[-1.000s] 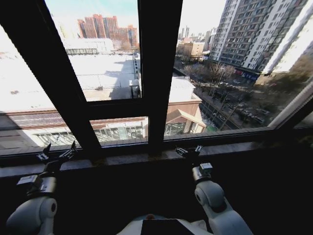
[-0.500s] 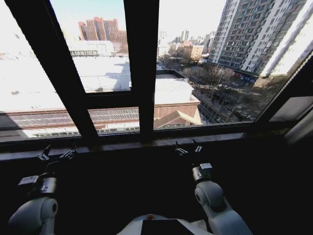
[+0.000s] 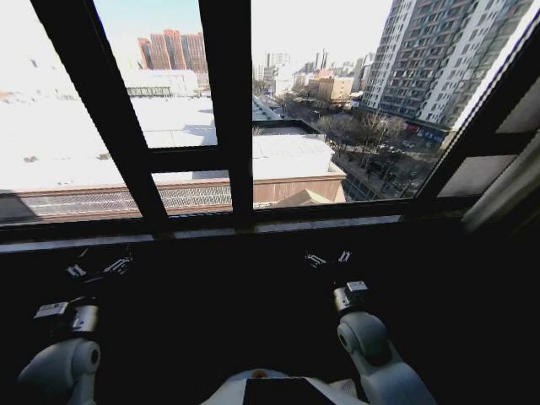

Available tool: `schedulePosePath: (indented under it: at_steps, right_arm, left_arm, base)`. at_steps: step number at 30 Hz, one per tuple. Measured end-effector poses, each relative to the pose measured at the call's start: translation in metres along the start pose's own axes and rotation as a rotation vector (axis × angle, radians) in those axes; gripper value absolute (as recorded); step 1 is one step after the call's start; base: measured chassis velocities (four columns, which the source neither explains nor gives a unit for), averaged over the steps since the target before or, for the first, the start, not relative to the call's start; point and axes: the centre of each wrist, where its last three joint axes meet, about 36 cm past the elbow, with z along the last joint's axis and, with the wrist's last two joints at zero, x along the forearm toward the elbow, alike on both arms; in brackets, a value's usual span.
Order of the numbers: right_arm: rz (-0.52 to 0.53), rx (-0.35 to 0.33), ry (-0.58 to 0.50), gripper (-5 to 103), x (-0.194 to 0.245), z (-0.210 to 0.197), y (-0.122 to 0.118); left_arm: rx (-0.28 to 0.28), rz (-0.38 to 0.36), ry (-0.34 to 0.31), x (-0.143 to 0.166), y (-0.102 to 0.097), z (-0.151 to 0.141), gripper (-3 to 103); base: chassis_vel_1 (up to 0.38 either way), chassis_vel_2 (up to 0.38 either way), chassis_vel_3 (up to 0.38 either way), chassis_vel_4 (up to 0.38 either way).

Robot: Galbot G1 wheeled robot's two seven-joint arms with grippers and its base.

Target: Open the curtains by pulling them apart, changing their state from closed to fully open.

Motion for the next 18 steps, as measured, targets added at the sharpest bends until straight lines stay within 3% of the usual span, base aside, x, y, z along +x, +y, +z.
schedulePosePath:
  at_steps: [13, 18]
  right_arm:
    - [-0.001, -0.004, 0.003, 100, 0.0002, 0.0021, 0.0017]
    - [0.003, 0.002, -0.017, 100, -0.0011, 0.005, 0.0017]
  left_arm:
    - [0.003, -0.005, -0.001, 0.0012, 0.0017, 0.0049, 100]
    - [0.003, -0.006, -0.007, 0.0012, 0.0022, 0.0057, 100]
  base:
    - [0.336, -0.34, -0.33, 0.344]
    - [0.053, -0.189, -0.097, 0.24]
